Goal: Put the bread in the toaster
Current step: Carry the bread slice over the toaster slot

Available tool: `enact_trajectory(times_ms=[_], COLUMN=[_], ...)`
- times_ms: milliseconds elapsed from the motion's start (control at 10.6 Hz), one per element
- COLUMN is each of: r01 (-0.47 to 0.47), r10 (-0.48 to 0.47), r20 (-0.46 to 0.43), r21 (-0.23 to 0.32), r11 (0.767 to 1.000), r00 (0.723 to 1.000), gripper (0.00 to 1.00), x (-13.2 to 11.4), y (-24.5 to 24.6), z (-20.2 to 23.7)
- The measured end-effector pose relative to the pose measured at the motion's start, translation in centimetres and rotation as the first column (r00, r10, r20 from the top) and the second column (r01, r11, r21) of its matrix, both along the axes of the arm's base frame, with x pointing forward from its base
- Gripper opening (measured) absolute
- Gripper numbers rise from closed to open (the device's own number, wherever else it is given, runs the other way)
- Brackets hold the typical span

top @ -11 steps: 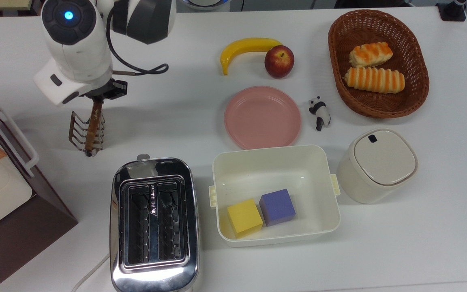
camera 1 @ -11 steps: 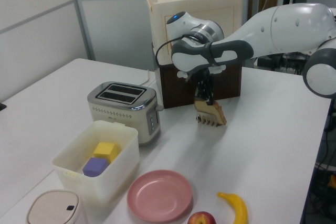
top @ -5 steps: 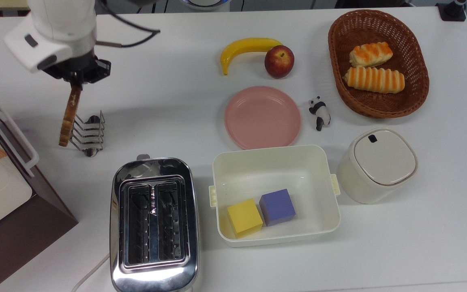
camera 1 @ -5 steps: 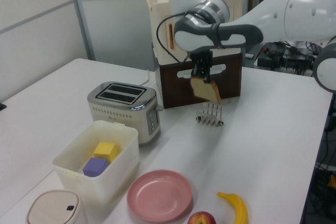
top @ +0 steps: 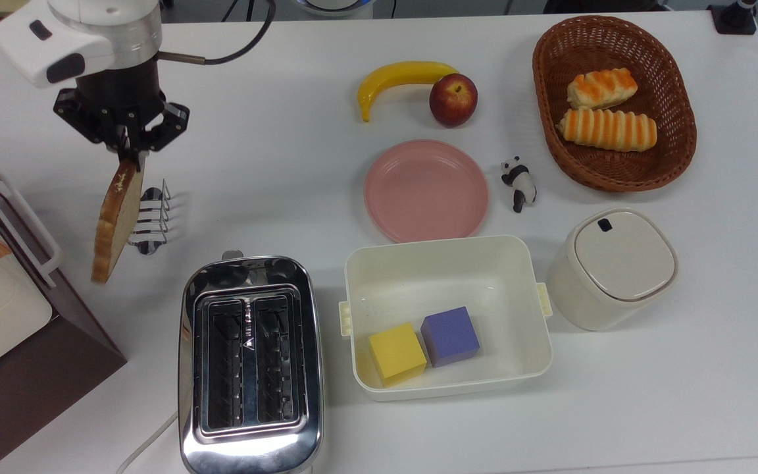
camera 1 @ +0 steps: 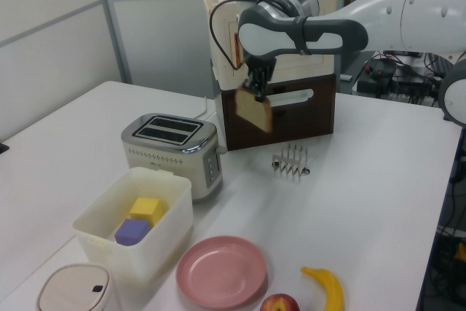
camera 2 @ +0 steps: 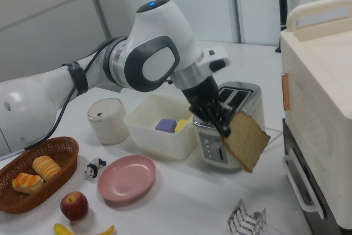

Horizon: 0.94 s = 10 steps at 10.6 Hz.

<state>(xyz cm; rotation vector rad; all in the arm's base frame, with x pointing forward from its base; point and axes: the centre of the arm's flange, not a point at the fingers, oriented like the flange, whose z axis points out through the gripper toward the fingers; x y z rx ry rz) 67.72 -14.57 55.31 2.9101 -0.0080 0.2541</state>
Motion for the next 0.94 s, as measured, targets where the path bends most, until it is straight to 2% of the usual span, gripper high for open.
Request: enact_trajectory(times_ms=[282, 565, 753, 941], r01=[-0.009, -0.059, -0.096, -0.118], r10=[-0.007, -0.007, -0.005, -0.006], r20=[0.193, 0.369, 0.444, 0.472], r21=[0.080, 0.168, 0.203, 0.234], r11=[0.997, 0.984, 0.974, 0.965], r00=[0.981, 0.930, 0.896, 0.882], gripper=[0.09, 0.09, 0.09, 0.09], x=[1.9, 3.4, 4.2, 4.9], y=[1.9, 4.7, 6.7, 8.2], z=[1.6, 3.3, 3.9, 3.3])
